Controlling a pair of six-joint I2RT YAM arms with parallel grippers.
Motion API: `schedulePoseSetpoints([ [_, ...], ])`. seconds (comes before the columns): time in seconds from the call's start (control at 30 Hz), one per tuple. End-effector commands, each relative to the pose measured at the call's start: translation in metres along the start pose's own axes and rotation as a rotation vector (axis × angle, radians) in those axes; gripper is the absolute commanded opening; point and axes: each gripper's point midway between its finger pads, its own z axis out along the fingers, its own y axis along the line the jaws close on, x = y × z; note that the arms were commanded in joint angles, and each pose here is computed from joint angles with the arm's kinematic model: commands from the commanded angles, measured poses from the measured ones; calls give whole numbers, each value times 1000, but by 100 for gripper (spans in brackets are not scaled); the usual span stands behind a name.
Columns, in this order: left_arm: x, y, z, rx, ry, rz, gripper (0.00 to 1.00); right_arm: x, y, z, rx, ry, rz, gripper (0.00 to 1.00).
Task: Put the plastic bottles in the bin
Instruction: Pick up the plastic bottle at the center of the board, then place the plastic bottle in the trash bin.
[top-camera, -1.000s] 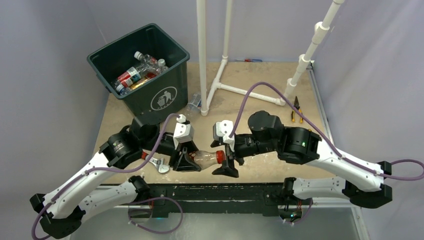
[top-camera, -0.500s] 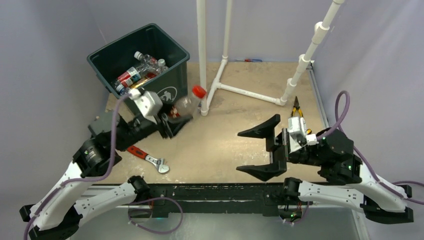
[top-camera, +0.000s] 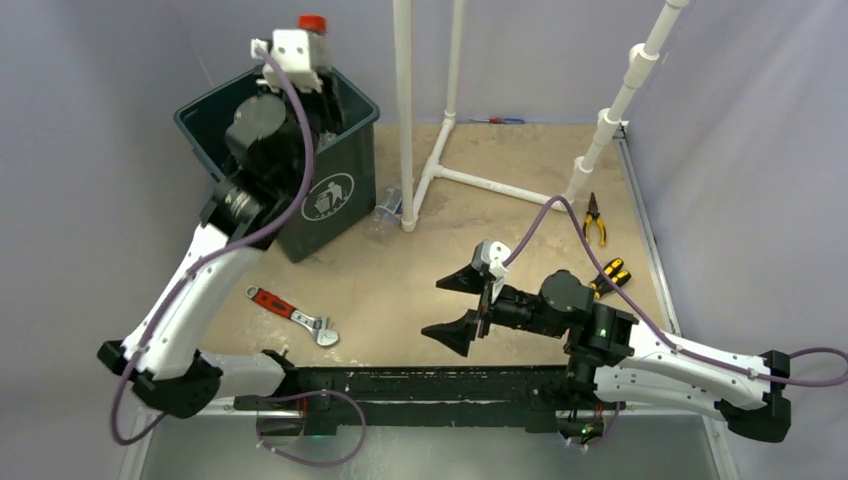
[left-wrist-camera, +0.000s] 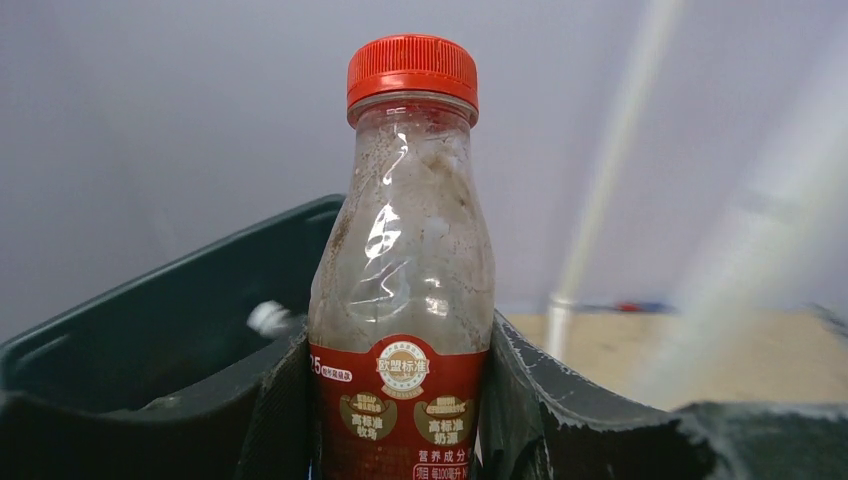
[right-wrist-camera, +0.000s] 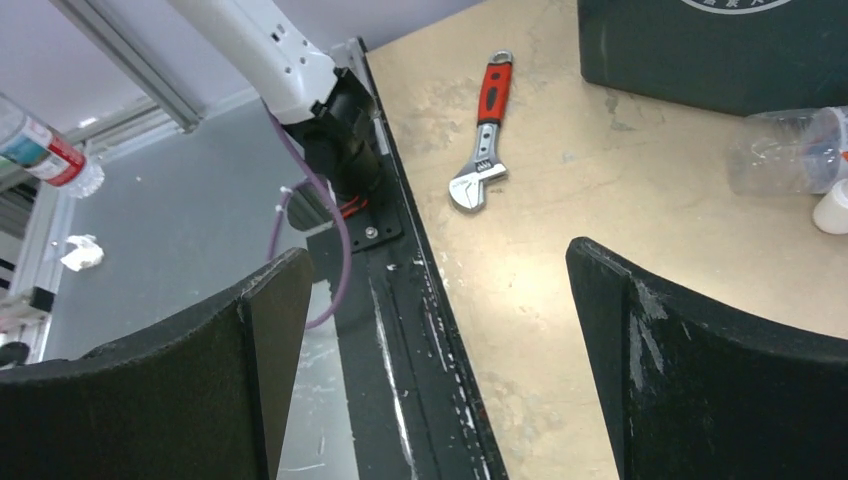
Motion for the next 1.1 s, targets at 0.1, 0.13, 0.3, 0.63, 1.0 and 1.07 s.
schedulePoseSetpoints([
  [0.1, 25, 138, 62, -392, 9, -173, 0, -14, 6, -4, -26, -126, 73, 99],
  [0.13, 36, 148, 66, -417, 25, -194, 0, -12, 5, -3, -24, -119, 76, 99],
  [0.3, 80, 182, 66, -519, 42, -250, 0, 0, -3, -2, 17, -91, 80, 99],
  [0.63, 112, 189, 54, -568, 81, -299, 49, 7, -32, -6, 177, -109, 125, 99],
  [1.0, 52, 166, 10, -422, 27, -407, 99, 7, -73, -17, 437, -174, 267, 99],
  [1.07, 49, 150, -2, -341, 51, -450, 99, 5, -75, -17, 446, -196, 275, 99],
])
